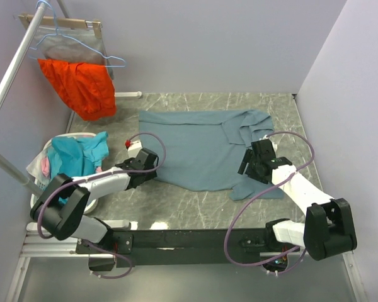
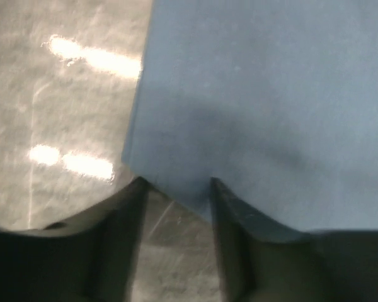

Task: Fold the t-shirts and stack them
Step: Fold the flattened tshirt in 1/3 of the way

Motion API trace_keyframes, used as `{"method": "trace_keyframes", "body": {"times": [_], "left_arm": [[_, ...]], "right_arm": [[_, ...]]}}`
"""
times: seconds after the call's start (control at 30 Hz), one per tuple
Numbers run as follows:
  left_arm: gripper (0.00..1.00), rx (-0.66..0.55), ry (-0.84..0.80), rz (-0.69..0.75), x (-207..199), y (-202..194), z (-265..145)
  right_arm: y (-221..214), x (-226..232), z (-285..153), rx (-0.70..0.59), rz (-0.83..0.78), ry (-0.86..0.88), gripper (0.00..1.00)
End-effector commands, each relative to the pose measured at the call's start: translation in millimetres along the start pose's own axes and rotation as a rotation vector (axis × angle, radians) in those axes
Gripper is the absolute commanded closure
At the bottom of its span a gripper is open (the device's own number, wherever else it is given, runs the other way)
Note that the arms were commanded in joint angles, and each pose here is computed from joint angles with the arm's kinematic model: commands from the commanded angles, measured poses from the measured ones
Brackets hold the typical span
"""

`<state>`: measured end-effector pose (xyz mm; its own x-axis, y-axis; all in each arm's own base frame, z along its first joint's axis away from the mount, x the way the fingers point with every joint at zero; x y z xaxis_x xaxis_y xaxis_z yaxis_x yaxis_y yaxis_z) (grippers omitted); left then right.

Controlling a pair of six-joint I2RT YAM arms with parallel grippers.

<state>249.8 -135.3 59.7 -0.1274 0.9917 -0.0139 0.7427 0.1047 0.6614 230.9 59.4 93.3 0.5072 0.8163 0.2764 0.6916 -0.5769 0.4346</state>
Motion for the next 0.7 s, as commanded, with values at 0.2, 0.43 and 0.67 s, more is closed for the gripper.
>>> {"method": "trace_keyframes", "body": {"times": [0.2, 0.43, 0.67], "left_arm": [[0.99, 0.024, 0.016, -0.029, -13, 17, -2], [0.99, -0.029, 0.039, -0.119, 17, 48, -79], [0.99, 0.021, 0.052, -0.202, 44, 36, -123]], "right_arm": [[-15, 3, 12, 0.07, -0.013, 0.016, 0.44], [-42, 10, 14, 0.165, -0.072, 0.024, 0.47], [-95, 12, 4, 0.3, -0.13, 0.016, 0.46]]}}
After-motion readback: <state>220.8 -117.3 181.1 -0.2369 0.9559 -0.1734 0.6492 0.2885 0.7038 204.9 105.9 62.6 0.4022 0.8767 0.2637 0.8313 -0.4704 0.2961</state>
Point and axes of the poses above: each gripper's point midway between its finger pads, its own z axis out along the fingers, its own x axis along the line the jaws close on, y = z × x, the point moved 5 cm from there along -z, back along the fingers, and after that the axes turned 13 degrees about z, right-handed, at the moved point
